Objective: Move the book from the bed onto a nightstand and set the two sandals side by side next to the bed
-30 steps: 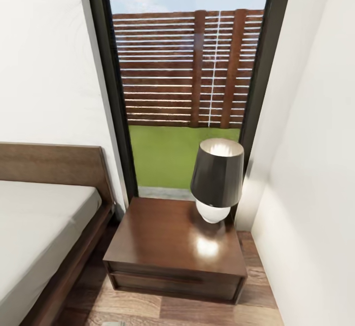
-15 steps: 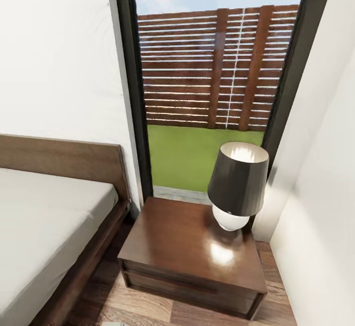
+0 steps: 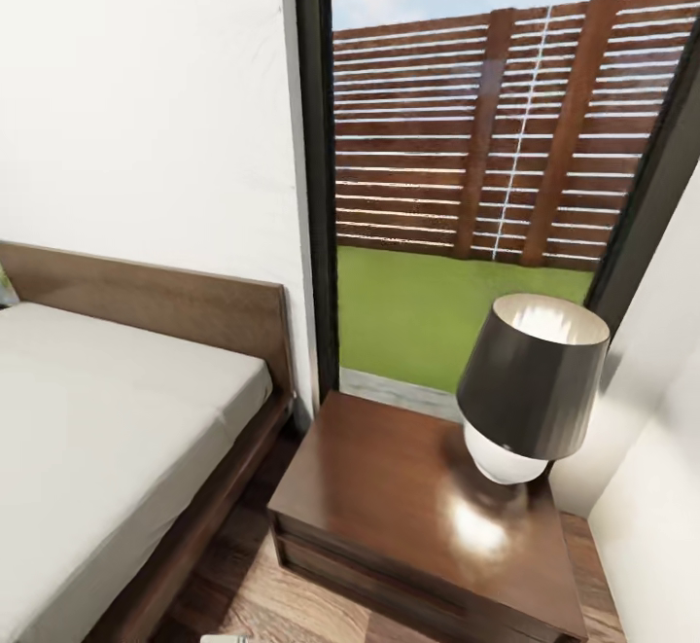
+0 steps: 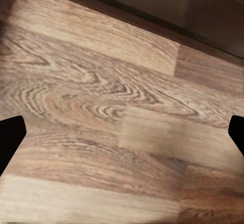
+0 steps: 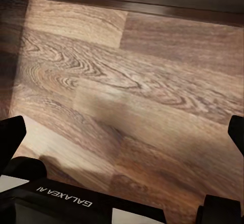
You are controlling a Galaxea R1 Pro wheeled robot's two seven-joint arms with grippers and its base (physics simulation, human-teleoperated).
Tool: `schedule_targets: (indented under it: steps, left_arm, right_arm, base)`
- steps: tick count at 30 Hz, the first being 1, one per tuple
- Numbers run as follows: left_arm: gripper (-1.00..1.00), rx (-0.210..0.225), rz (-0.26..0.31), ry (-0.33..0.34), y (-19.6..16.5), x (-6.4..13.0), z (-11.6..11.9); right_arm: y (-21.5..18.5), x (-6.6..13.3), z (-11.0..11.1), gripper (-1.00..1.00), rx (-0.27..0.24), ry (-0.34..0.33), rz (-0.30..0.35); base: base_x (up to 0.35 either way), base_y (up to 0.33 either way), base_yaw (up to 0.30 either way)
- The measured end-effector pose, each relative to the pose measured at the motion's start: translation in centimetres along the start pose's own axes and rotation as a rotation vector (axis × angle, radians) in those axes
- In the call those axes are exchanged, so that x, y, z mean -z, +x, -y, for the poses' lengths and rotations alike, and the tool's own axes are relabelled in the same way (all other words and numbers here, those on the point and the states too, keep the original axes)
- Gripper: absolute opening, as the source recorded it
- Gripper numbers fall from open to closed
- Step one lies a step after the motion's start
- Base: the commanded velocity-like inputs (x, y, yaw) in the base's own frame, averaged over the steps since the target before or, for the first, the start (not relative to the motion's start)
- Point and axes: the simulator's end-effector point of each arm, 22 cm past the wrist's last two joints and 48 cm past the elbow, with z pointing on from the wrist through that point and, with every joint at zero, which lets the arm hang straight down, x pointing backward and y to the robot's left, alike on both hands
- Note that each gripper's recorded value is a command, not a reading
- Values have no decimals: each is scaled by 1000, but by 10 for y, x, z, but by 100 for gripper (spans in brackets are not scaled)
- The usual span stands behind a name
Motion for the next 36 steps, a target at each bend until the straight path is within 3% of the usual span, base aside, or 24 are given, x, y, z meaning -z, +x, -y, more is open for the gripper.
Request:
schedule_targets:
  steps: [9, 18, 36]
  left_arm:
    - [100, 0, 0, 0, 0, 0, 0]
    - [100, 0, 0, 0, 0, 0, 0]
    - [100, 0, 0, 0, 0, 0, 0]
  right_arm:
    - [0, 0, 0, 100, 0, 0, -1]
    - [0, 0, 0, 100, 1, 0, -1]
    - [0, 0, 0, 100, 1, 0, -1]
  base:
    - [21, 0, 286]
    - [194, 0, 286]
    - [9, 0, 286]
